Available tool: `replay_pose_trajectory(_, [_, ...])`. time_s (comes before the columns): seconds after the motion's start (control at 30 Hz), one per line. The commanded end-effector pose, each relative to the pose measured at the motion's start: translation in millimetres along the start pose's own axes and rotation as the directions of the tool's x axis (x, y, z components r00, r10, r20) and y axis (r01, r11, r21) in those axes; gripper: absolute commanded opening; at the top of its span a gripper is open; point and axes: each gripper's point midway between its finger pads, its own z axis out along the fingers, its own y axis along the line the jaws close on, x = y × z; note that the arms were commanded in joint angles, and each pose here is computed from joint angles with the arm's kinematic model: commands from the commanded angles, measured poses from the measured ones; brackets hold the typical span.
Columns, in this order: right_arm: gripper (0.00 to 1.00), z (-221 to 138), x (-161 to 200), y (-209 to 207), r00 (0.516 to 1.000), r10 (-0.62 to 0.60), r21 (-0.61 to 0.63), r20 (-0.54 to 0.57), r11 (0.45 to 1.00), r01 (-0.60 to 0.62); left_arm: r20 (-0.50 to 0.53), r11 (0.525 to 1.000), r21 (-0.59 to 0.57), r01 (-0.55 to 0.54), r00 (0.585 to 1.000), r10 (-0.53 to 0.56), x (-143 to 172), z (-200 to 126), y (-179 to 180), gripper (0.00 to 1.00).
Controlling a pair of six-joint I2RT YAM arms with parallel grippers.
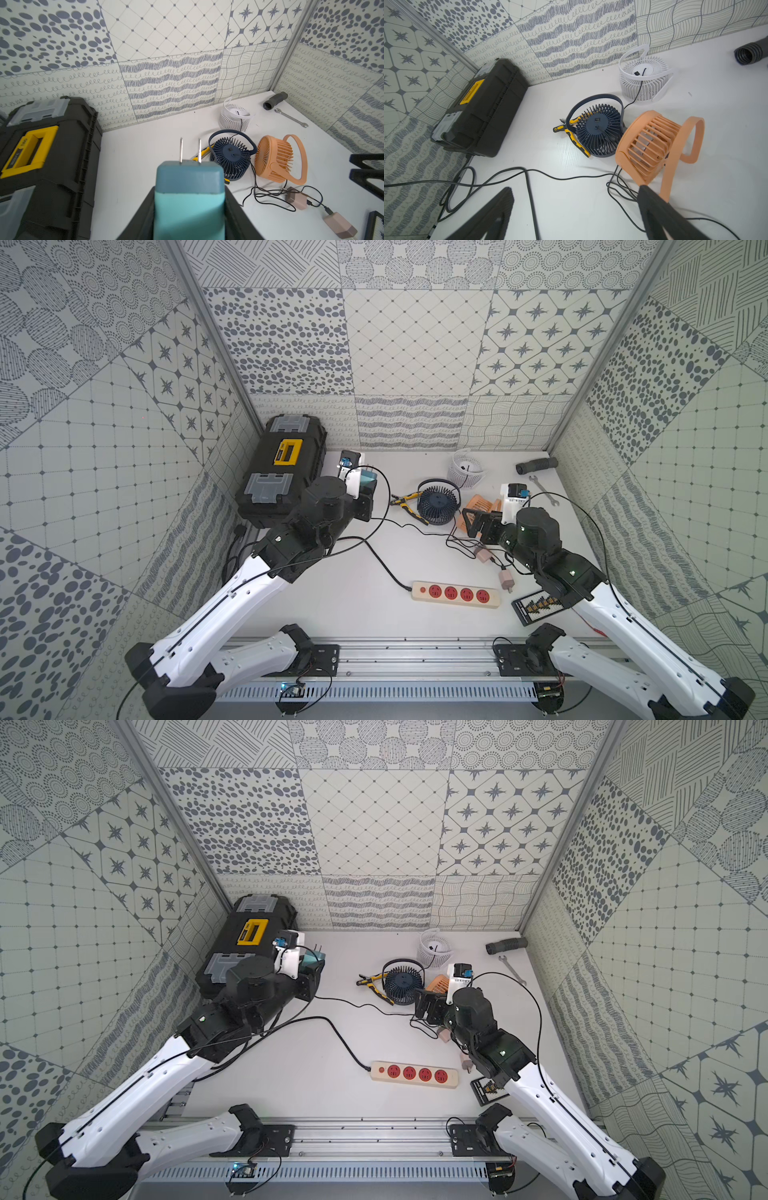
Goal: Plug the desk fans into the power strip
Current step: Pick up the plug from the center of the board.
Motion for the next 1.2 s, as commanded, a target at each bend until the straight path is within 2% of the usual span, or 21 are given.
replay_pose_trajectory(0.0, [0.97, -5, -15, 15, 1.000, -0.002, -0.057, 0.024, 0.998, 0.004, 0.001, 0.989, 0.011, -0.145, 0.989, 0.145, -26, -34, 9, 0.14])
replay_pose_trajectory(0.1, [0.97, -7, -17, 21, 1.000, 0.001, -0.084, 0.019, 0.996, 0.001, 0.052, 0.978, 0.138, -0.154, 0.988, 0.148, -35, -39, -13, 0.15])
replay_pose_trajectory(0.2, [0.97, -9, -16, 29, 1.000, -0.005, -0.121, 0.001, 0.993, 0.005, 0.049, 0.969, 0.198, -0.150, 0.989, 0.143, -33, -40, -24, 0.15])
replay_pose_trajectory(0.33, [0.97, -18, -24, 36, 1.000, -0.020, -0.149, -0.004, 0.989, 0.019, 0.085, 0.964, 0.156, -0.215, 0.975, 0.204, -55, -49, -16, 0.17])
replay_pose_trajectory(0.6, [0.97, -17, -24, 35, 1.000, -0.007, -0.137, -0.022, 0.991, 0.004, 0.204, 0.937, 0.004, -0.349, 0.918, 0.341, -142, -88, 9, 0.18])
replay_pose_trajectory(0.87, [0.97, -9, -15, 33, 0.999, 0.002, -0.125, -0.052, 0.992, -0.008, 0.340, 0.928, 0.037, -0.370, 0.878, 0.337, -195, -114, -2, 0.19])
replay_pose_trajectory(1.03, [0.97, -1, -6, 17, 0.998, 0.002, -0.055, -0.058, 0.998, -0.006, 0.379, 0.926, 0.058, -0.374, 0.866, 0.326, -212, -121, -8, 0.19])
replay_pose_trajectory(1.17, [0.97, 17, 20, -7, 0.993, 0.032, 0.037, -0.115, 0.999, -0.028, 0.324, 0.925, 0.105, -0.365, 0.892, 0.315, -193, -100, -17, 0.19])
